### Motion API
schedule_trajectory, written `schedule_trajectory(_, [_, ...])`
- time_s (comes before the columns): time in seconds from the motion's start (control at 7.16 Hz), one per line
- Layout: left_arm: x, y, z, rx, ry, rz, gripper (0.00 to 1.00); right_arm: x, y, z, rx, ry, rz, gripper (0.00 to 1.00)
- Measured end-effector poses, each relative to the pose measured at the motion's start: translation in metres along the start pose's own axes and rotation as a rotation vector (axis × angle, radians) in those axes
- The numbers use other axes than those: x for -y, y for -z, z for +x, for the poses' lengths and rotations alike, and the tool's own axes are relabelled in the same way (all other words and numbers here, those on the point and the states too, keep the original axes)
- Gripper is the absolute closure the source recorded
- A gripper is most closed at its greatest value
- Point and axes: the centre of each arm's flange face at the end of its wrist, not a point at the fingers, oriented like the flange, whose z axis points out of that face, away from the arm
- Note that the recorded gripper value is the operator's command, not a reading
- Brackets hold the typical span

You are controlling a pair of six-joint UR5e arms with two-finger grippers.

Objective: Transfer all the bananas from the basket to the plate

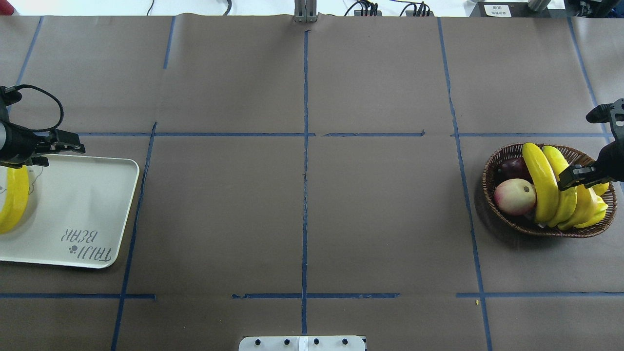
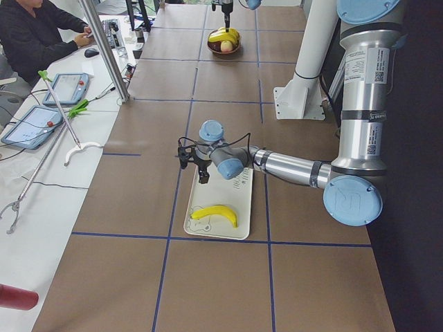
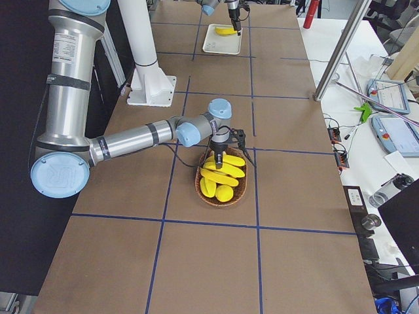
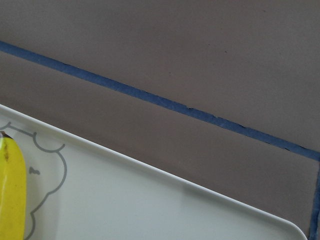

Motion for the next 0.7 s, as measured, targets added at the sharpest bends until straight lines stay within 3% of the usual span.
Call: schedule_trajectory(0.7, [0.0002,-0.001,0.0008,0.001,-0.002,-0.001,0.0,-0.0026,-0.0073,0.0029,-0.009,-0.002,-0.014,0.45])
